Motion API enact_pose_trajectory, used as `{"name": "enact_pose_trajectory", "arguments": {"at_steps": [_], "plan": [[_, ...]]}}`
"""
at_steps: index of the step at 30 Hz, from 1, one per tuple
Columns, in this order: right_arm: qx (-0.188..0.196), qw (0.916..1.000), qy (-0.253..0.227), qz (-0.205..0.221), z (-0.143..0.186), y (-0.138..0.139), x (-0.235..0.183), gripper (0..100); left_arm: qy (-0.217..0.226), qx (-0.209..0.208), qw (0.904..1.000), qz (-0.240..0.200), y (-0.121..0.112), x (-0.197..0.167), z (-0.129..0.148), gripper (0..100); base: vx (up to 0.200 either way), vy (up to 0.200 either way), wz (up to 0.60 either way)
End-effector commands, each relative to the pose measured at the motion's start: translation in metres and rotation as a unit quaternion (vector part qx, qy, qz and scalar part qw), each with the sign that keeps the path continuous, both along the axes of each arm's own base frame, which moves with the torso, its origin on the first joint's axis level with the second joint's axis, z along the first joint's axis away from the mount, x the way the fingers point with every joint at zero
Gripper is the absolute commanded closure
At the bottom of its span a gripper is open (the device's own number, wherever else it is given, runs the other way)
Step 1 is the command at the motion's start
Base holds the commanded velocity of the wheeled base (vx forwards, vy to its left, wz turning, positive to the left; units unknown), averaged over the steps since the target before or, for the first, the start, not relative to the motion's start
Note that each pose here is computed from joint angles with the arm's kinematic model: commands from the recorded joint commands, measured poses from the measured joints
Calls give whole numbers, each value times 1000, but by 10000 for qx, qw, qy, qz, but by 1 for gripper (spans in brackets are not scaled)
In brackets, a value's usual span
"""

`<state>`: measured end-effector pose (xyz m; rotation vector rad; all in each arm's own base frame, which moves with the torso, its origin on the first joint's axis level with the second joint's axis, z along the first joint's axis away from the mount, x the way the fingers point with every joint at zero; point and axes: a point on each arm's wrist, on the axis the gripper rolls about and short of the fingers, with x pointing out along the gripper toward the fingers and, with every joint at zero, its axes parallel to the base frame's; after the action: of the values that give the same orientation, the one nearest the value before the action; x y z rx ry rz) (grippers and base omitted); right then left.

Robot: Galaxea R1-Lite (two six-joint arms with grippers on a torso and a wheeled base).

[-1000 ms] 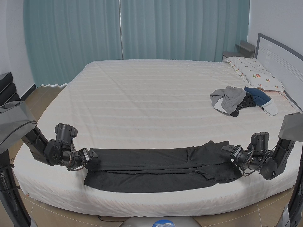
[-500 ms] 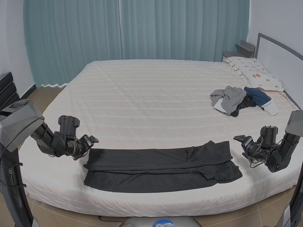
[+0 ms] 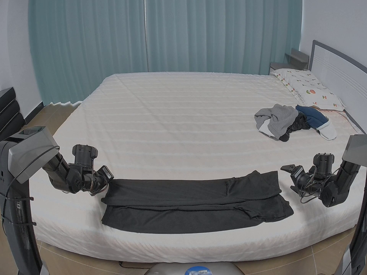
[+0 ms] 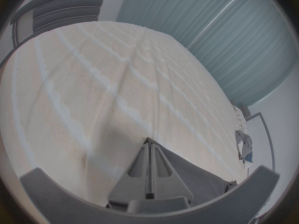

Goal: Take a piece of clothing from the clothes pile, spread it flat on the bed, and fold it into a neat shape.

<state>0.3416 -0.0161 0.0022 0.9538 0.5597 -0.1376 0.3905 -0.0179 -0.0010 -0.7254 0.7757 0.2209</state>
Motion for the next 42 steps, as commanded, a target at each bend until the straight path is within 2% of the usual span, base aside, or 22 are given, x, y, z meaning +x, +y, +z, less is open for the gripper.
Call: {"name": "enact_pose_trajectory", "arguments": {"at_steps": [1,6,19,20,25,31,35,42], "plan": [[45,9999,146,20,-8,-1,16,0,-48,-100,9996,240,10,2,1,100,0,0,0],[246,9995,204,0,-15,7,29,0,-19,-93,9995,300,14,0,0,100,0,0,0],[237,9994,140,187,-24,21,47,0,19,-92,9994,331,16,0,-2,100,0,0,0],[237,9995,125,187,-25,21,49,100,19,-92,9994,331,16,-1,-2,100,0,0,0],[220,9994,217,142,-25,21,49,100,27,-91,9994,323,16,-1,-2,100,0,0,0],[254,9997,67,-23,-22,10,58,100,43,-102,9994,316,15,-2,-3,100,0,0,0],[438,9988,-5,-231,-20,3,64,100,59,-101,9994,316,15,-2,-3,100,0,0,0],[459,9986,-25,-252,-21,3,64,100,74,-100,9994,316,15,-2,-4,100,0,0,0]]}}
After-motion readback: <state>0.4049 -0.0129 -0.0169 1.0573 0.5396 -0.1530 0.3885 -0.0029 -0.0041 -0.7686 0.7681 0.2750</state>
